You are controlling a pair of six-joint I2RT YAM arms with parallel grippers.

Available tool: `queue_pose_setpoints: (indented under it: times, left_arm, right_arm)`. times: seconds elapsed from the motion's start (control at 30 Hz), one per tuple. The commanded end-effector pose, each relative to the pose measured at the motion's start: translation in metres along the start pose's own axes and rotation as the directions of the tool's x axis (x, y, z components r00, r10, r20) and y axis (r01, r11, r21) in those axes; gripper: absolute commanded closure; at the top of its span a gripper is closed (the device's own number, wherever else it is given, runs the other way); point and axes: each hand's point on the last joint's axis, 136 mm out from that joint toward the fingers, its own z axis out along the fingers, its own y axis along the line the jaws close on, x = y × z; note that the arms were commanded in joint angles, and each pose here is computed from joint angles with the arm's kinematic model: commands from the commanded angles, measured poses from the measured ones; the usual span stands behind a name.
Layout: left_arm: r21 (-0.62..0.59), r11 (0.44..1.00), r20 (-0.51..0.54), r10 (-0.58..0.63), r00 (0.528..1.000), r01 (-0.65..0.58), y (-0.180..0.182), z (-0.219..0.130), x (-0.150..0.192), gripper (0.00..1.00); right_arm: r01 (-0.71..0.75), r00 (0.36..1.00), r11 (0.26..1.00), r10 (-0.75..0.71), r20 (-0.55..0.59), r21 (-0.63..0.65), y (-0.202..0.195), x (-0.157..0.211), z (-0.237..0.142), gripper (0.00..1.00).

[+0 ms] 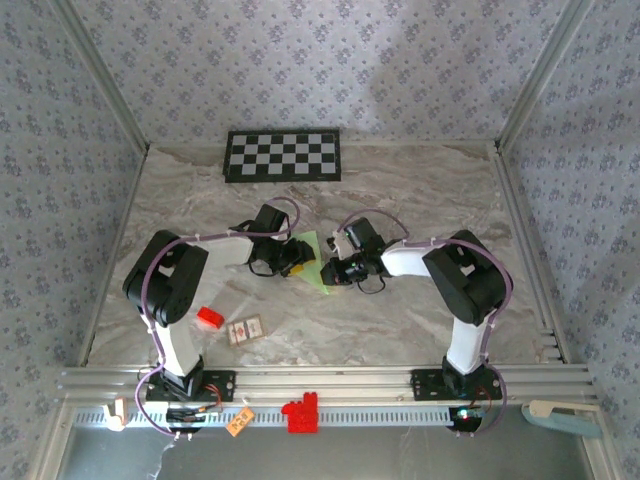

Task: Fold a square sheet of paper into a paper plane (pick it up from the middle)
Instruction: Fourth fold the wing at the center of the table.

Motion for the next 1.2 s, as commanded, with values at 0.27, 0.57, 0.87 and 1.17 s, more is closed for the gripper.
queue_pose_setpoints:
  times: [0.27, 0.57, 0.87, 1.17]
  left_arm:
    - [0.040, 0.997, 0.122, 0.066, 0.990, -0.071, -0.021, -0.039, -0.013, 0.50]
    - [0.239, 0.963, 0.103, 0.105, 0.989, -0.128, -0.037, -0.030, -0.004, 0.70]
    - [0.323, 0.938, 0.063, 0.114, 0.991, -0.128, -0.048, -0.015, -0.001, 0.78]
    - [0.315, 0.942, 0.046, 0.104, 0.994, -0.113, -0.045, -0.005, -0.004, 0.80]
  right_arm:
    - [-0.095, 0.995, 0.995, 0.094, -0.041, -0.015, -0.010, 0.007, 0.004, 0.91]
    - [-0.129, 0.990, 0.991, 0.127, -0.056, -0.027, -0.014, 0.007, 0.003, 0.90]
    - [-0.148, 0.986, 0.989, 0.145, -0.078, -0.029, -0.017, 0.009, 0.004, 0.90]
    - [-0.157, 0.984, 0.987, 0.154, -0.087, -0.028, -0.018, 0.010, 0.004, 0.89]
